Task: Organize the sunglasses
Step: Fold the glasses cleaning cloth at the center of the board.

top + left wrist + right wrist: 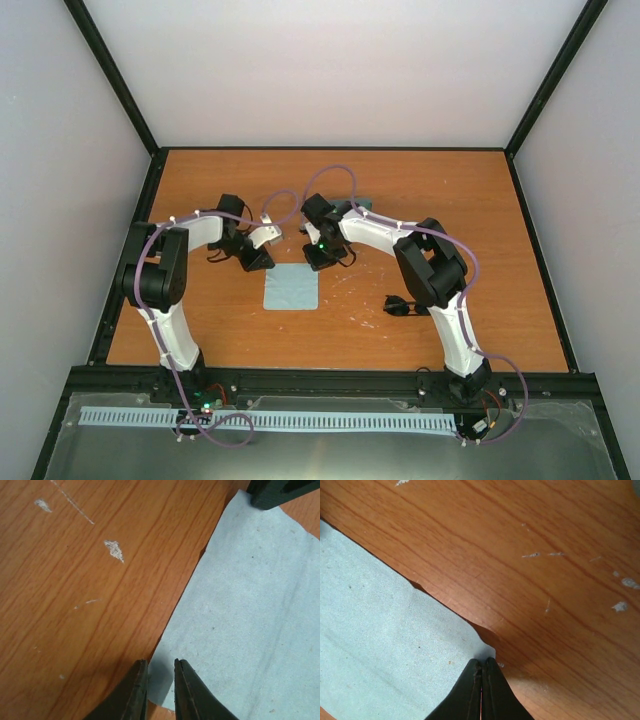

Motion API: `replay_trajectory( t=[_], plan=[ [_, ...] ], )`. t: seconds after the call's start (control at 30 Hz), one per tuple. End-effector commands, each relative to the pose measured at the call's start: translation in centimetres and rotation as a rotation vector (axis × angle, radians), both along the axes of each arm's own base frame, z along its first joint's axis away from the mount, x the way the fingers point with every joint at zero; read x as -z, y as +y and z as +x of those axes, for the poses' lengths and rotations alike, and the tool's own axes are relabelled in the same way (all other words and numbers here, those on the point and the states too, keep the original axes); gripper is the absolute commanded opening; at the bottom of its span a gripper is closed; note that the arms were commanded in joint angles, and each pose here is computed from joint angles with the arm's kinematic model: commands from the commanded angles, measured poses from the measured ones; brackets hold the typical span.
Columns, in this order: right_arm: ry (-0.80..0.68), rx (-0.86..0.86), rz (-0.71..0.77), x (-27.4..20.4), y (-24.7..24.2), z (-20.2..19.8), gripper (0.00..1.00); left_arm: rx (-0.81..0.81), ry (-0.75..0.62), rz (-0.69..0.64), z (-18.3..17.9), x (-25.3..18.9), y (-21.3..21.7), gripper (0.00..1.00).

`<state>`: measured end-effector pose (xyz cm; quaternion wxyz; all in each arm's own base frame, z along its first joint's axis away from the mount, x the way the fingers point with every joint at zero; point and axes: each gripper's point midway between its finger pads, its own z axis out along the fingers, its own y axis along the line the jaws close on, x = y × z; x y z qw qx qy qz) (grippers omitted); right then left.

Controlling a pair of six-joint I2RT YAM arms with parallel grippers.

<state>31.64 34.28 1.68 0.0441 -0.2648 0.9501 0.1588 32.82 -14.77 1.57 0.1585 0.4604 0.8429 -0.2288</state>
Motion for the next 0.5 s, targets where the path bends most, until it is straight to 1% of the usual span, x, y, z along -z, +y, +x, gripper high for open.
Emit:
replay_trajectory(
  t=[0.0,0.17,0.3,0.47],
  plan=[
    [0.049,0.001,-0.072,1.8,-1.2,-1.8,0.03,0.001,0.073,0.039,-2.1,1.9,0.4,0.17],
    [0.047,0.001,-0.078,1.9,-1.4,-1.9,0.03,0.002,0.068,0.055,-2.5,2.1,0.7,0.02],
    [0.033,0.008,-0.078,1.6,-1.5,-1.7,0.03,-0.002,0.041,0.052,-1.9,1.6,0.7,0.01],
    [0.009,0.008,-0.038,0.6,-1.1,-1.5,0.03,-0.010,0.011,0.000,-0.9,-0.6,-0.2,0.01]
  ],
)
